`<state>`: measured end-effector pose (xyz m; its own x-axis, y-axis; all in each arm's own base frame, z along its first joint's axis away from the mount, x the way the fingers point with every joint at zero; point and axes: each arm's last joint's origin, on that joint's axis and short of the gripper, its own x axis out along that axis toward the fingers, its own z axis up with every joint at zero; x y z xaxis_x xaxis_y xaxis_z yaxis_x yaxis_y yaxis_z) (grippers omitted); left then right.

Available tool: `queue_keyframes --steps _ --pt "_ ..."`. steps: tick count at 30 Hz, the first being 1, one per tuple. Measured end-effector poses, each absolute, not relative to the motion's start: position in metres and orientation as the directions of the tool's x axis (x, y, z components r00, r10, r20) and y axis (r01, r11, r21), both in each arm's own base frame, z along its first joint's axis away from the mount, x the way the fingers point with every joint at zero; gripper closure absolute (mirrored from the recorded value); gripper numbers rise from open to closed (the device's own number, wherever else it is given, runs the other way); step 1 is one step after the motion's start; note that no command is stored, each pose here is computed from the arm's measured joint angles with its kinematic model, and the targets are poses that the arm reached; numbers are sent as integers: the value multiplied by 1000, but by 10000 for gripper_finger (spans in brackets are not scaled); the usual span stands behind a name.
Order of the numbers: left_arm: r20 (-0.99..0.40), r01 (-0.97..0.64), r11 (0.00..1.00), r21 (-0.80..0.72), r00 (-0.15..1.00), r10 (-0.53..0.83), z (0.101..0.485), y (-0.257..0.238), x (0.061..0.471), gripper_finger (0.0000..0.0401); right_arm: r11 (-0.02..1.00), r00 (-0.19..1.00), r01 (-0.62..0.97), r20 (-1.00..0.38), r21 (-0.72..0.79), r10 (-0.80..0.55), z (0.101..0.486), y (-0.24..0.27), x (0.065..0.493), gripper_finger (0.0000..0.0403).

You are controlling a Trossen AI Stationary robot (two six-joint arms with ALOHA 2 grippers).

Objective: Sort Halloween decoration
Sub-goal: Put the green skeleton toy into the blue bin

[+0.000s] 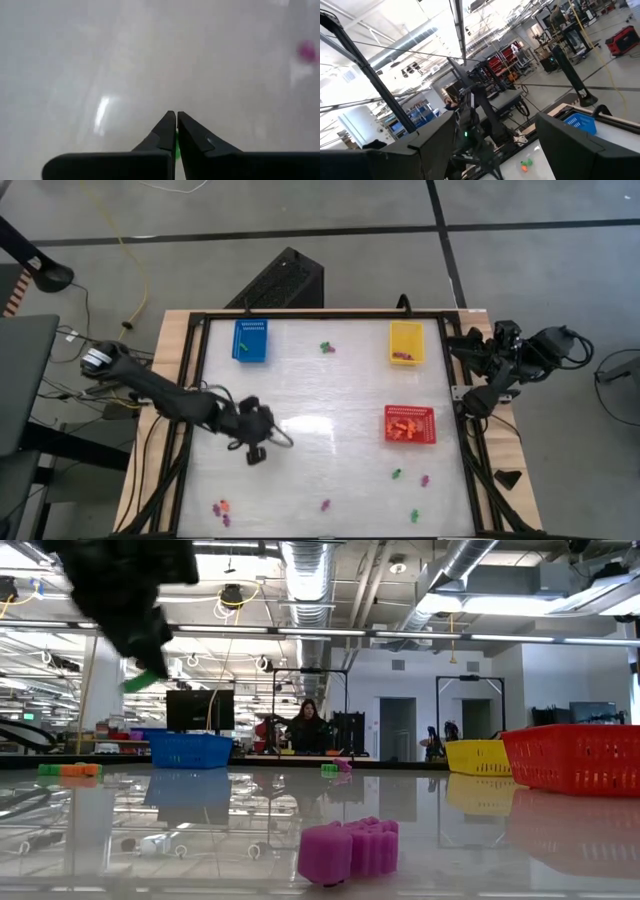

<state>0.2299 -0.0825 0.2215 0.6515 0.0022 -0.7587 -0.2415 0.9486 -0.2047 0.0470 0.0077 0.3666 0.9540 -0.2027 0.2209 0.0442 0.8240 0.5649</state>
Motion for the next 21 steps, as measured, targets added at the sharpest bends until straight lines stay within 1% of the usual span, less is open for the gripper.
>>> queue_keyframes --steps 3,7,9,12,14,16,18,21 --pt "-677 -283 930 -233 734 54 240 -63 230 399 822 951 62 215 566 -221 366 7 47 98" --pt "-588 -348 908 -234 794 153 255 -28 237 400 823 951 66 213 564 -223 366 7 47 98" --pt "-563 -394 890 -230 800 209 255 -6 240 400 823 951 66 213 564 -223 366 7 47 98" --pt "-543 -448 858 -250 799 258 243 33 239 400 823 951 65 213 565 -222 366 7 47 98" --pt "-532 -505 823 -261 786 313 232 59 233 401 821 951 64 214 568 -222 366 7 47 98" --pt "-544 -584 771 -253 745 386 221 84 222 401 815 950 59 218 576 -222 367 7 47 98" --pt "-560 -652 725 -222 694 453 212 104 210 401 813 949 54 223 580 -222 367 7 47 98" --pt "-596 -718 675 -171 621 509 204 127 192 401 812 949 53 223 581 -222 367 7 47 98"
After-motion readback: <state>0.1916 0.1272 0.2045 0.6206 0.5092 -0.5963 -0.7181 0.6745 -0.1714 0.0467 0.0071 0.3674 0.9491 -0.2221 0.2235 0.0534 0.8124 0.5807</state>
